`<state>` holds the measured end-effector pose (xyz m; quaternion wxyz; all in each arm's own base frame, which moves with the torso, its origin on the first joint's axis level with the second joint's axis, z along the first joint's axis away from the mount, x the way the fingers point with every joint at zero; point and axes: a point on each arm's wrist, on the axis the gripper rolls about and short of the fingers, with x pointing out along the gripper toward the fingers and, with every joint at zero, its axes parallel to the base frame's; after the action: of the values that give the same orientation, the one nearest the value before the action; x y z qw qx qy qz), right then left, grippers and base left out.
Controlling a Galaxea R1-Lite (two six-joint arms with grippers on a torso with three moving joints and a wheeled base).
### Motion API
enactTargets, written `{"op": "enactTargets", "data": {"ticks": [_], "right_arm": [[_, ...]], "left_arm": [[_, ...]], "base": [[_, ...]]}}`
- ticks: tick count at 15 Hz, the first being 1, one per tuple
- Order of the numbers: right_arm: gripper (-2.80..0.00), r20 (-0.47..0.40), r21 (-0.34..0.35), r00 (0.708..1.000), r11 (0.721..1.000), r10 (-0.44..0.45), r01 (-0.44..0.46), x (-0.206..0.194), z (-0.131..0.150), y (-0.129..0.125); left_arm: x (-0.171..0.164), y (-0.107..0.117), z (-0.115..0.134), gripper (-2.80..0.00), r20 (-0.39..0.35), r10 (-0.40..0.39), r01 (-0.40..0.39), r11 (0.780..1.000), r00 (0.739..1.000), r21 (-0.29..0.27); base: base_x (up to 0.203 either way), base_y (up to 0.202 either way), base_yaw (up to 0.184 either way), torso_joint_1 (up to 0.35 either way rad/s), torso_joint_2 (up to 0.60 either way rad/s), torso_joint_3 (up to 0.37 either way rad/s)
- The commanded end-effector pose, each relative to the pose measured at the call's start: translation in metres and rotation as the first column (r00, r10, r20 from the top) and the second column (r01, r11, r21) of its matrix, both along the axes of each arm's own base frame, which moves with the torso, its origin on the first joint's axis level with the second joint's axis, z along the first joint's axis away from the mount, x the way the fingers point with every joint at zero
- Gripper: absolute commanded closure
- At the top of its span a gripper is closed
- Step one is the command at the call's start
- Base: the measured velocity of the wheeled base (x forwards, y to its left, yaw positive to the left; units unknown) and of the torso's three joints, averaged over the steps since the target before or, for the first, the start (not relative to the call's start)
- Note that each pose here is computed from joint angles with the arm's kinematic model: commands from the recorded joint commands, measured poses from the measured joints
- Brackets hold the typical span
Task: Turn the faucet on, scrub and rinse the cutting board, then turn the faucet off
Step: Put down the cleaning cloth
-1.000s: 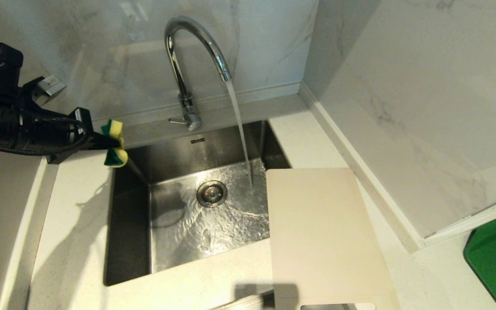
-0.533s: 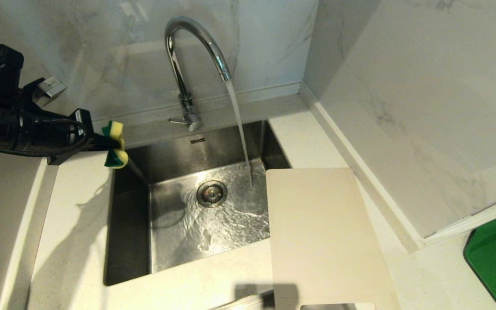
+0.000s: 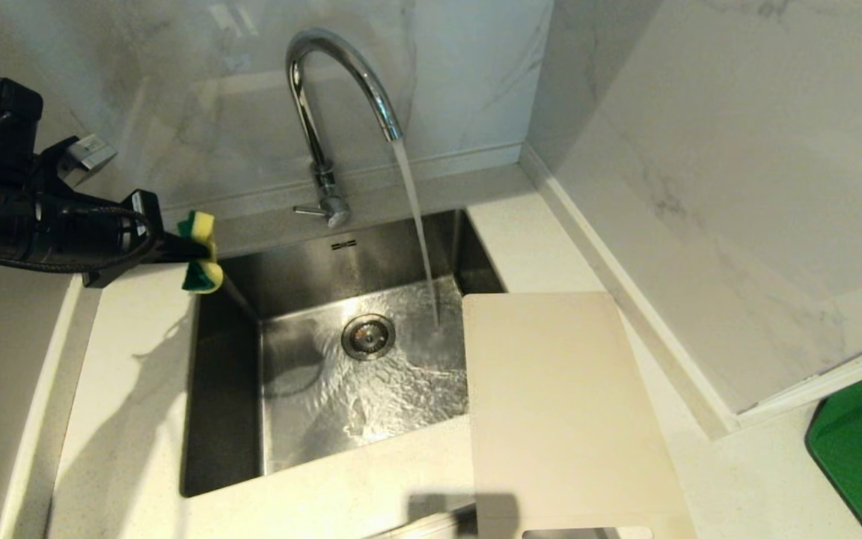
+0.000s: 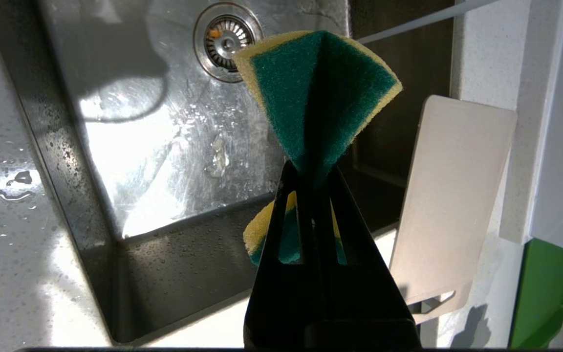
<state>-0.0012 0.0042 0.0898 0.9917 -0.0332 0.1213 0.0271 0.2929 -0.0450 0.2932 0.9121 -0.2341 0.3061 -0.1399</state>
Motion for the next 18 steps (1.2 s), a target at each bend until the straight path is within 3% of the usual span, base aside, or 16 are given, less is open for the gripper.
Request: {"op": "enactTargets", "data": {"ticks": [1, 4, 8, 10, 13, 16, 18], "right_arm": [[0.00, -0.015, -0.003, 0.999, 0.999, 0.036, -0.036, 0.000, 0.000, -0.001], [0.00, -0.025, -0.026, 0.997, 0.997, -0.074, 0.073, 0.001, -0.011, -0.003], [0.00, -0.029, 0.009, 0.996, 0.996, -0.085, 0.086, 0.001, -0.010, -0.003], [0.00, 0.021, 0.010, 0.999, 0.999, -0.036, 0.036, -0.005, -0.011, -0.003], [0.00, 0.048, 0.022, 0.998, 0.999, -0.029, 0.028, -0.008, -0.013, -0.003], [0.00, 0.207, 0.017, 0.978, 1.000, -0.023, 0.020, -0.020, -0.015, -0.003], [0.00, 0.228, 0.023, 0.973, 1.000, -0.023, 0.018, -0.022, -0.016, -0.003]], "left_arm": [[0.000, 0.000, -0.001, 0.00, -0.006, 0.000, 0.000, 1.000, 1.000, -0.003], [0.001, 0.000, -0.002, 0.00, -0.012, 0.000, 0.000, 1.000, 1.000, -0.004], [0.004, 0.000, -0.005, 0.00, -0.021, 0.001, -0.001, 1.000, 1.000, -0.003], [0.006, 0.000, -0.007, 0.00, -0.028, 0.001, -0.001, 1.000, 1.000, -0.004], [0.006, 0.000, -0.008, 0.00, -0.025, 0.000, 0.000, 1.000, 1.000, -0.004], [0.010, -0.001, -0.004, 0.00, 0.029, -0.004, 0.004, 1.000, 1.000, -0.007], [0.013, -0.002, -0.007, 0.00, 0.024, -0.007, 0.007, 1.000, 1.000, -0.007]], "base": [[0.000, 0.000, 0.000, 0.000, 0.00, 0.000], [0.000, 0.000, 0.000, 0.000, 0.00, 0.000], [0.000, 0.000, 0.000, 0.000, 0.00, 0.000], [0.000, 0.000, 0.000, 0.000, 0.00, 0.000], [0.000, 0.000, 0.000, 0.000, 0.00, 0.000], [0.000, 0.000, 0.000, 0.000, 0.00, 0.000], [0.000, 0.000, 0.000, 0.000, 0.00, 0.000]]}}
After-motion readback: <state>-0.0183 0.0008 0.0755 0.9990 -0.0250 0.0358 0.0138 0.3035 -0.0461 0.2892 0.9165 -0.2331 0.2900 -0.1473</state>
